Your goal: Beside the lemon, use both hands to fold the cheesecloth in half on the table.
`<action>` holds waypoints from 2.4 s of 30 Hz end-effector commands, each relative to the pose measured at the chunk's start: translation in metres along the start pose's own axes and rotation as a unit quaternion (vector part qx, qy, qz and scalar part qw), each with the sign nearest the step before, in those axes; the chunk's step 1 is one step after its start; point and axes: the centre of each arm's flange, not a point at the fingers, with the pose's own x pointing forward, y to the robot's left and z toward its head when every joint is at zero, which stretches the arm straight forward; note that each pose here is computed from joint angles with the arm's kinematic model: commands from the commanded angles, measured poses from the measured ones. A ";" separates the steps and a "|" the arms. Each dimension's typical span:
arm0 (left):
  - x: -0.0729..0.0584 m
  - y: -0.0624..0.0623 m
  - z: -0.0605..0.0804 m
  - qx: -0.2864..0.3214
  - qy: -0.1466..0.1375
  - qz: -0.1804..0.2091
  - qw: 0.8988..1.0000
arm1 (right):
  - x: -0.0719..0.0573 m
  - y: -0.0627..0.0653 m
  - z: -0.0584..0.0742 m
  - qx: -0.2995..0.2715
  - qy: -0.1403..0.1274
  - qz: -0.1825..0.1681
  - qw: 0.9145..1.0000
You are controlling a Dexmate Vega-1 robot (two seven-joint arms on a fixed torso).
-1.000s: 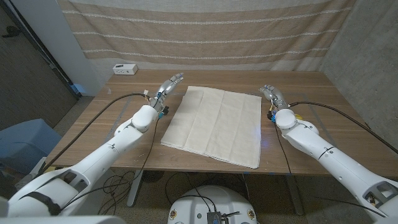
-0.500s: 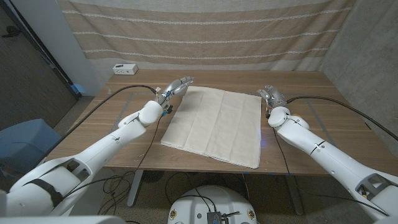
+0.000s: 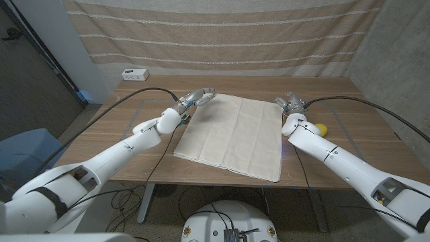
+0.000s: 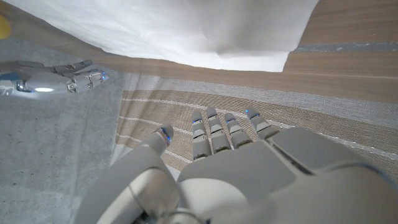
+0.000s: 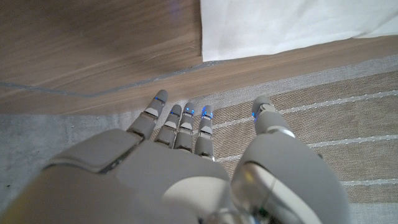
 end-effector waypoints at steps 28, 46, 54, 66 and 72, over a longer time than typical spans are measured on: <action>-0.013 -0.021 0.002 0.104 0.010 -0.072 0.992 | 0.013 0.035 0.017 -0.211 0.094 0.031 0.973; -0.007 -0.025 -0.005 0.103 0.024 -0.093 0.990 | 0.005 0.039 0.018 -0.156 -0.005 -0.030 0.987; -0.005 -0.028 -0.009 0.104 0.032 -0.102 0.989 | 0.003 0.026 0.018 -0.029 -0.048 0.005 0.998; 0.003 -0.031 -0.011 0.102 0.034 -0.110 0.988 | -0.005 0.003 0.028 0.149 -0.107 0.033 0.982; 0.004 -0.034 -0.010 0.101 0.032 -0.115 0.988 | -0.011 -0.002 0.030 0.220 -0.129 -0.031 0.966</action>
